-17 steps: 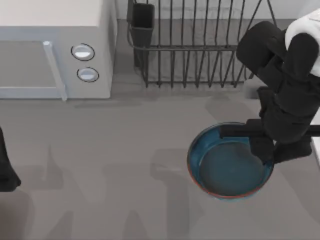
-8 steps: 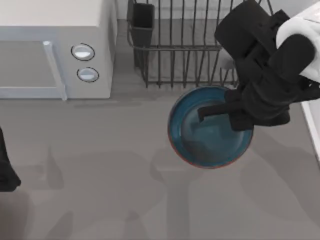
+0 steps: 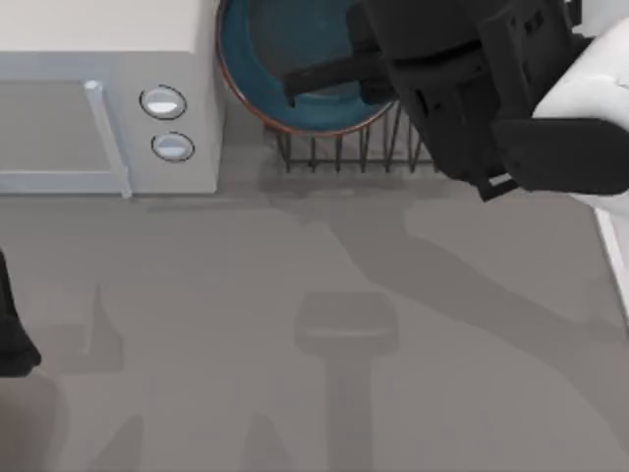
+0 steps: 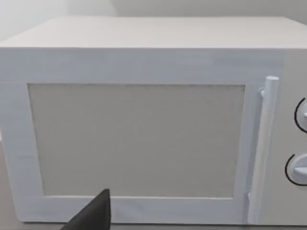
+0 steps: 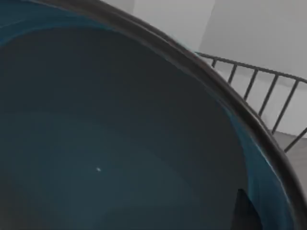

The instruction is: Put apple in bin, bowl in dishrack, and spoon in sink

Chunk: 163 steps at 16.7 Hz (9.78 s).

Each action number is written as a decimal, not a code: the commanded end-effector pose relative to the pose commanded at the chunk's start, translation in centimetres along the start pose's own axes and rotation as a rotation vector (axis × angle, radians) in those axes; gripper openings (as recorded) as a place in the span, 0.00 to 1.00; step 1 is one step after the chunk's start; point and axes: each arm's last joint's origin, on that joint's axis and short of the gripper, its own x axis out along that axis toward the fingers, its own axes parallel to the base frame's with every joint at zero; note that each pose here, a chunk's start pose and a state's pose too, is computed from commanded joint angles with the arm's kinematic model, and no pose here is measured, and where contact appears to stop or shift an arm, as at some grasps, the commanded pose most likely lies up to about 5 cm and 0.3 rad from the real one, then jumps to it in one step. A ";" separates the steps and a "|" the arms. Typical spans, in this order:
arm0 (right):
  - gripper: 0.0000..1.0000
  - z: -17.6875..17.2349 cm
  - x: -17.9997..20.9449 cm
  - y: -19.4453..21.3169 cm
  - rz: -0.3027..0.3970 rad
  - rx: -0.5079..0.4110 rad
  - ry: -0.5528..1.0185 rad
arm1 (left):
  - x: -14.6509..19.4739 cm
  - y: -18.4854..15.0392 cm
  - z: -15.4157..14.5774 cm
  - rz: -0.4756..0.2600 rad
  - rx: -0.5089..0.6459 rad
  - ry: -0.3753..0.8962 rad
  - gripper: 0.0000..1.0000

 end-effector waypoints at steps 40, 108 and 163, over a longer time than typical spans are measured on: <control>0.53 -6.2 18.3 -0.5 -0.136 0.194 -0.358 | 0.0 0.0 0.0 0.000 0.000 0.000 1.00; 1.00 -21.3 -1.9 -27.1 0.451 -0.823 0.845 | 0.0 0.0 0.0 0.000 0.000 0.000 1.00; 0.00 -26.6 3.8 -28.8 0.815 -0.949 0.958 | 0.0 0.0 0.0 0.000 0.000 0.000 1.00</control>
